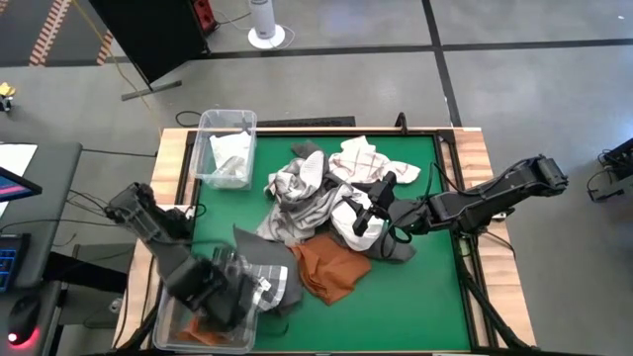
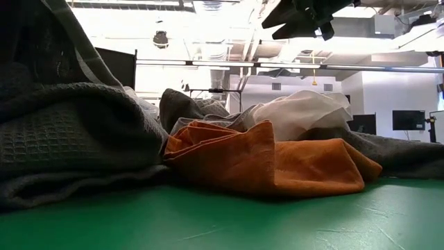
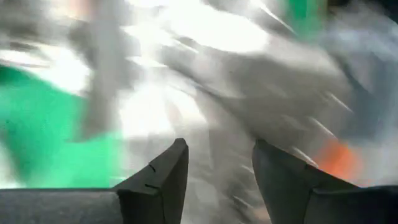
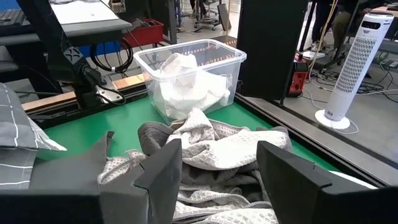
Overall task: Sort towels by color in basket
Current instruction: Put the gray patterned towel into the bottom transparent bin
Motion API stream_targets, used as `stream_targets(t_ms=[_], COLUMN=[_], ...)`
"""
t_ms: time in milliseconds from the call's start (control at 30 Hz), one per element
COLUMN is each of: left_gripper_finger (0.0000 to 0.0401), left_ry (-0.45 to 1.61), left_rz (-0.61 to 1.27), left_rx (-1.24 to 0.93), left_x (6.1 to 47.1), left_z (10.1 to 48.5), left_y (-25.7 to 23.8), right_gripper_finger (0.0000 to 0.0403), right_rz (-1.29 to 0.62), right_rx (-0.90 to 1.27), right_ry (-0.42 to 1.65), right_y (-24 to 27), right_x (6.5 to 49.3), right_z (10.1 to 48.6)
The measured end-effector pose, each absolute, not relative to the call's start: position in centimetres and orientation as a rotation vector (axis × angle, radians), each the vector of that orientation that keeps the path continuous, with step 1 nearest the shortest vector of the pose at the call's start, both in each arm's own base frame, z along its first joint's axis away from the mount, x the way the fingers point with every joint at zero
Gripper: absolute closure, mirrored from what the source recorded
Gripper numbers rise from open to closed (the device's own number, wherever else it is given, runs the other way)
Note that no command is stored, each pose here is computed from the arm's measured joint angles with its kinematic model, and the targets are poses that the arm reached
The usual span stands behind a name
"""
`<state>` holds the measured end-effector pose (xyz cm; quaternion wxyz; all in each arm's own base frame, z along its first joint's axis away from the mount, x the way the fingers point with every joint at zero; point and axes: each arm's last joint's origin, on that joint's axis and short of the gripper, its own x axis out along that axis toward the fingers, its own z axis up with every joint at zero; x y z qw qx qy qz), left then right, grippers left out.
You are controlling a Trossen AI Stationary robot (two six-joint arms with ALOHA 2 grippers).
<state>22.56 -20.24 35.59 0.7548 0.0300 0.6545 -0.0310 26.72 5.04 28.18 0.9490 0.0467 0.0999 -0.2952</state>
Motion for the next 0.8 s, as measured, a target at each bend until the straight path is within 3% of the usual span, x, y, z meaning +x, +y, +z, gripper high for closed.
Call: stream_targets(t_ms=[133,367,800], left_gripper_finger=[0.0234,0.0234,0.0234], left_ry=[1.406,1.508,1.644], left_rz=[-0.016,-0.118,-0.271], left_rx=[0.022,-0.170,-0.280], left_x=[24.7,27.6,28.1], left_z=[35.4,33.1,28.5], left_y=[-17.8,-14.7,-13.7], right_gripper_finger=[0.0168,0.0168,0.0168], right_rz=[-0.600,-0.599,-0.597], right_rx=[0.096,0.092,0.082], right_ry=[0.202,0.208,0.212], right_y=[5.0,5.0,5.1], right_x=[26.7,26.7,26.7], right_z=[28.2,28.1,28.1])
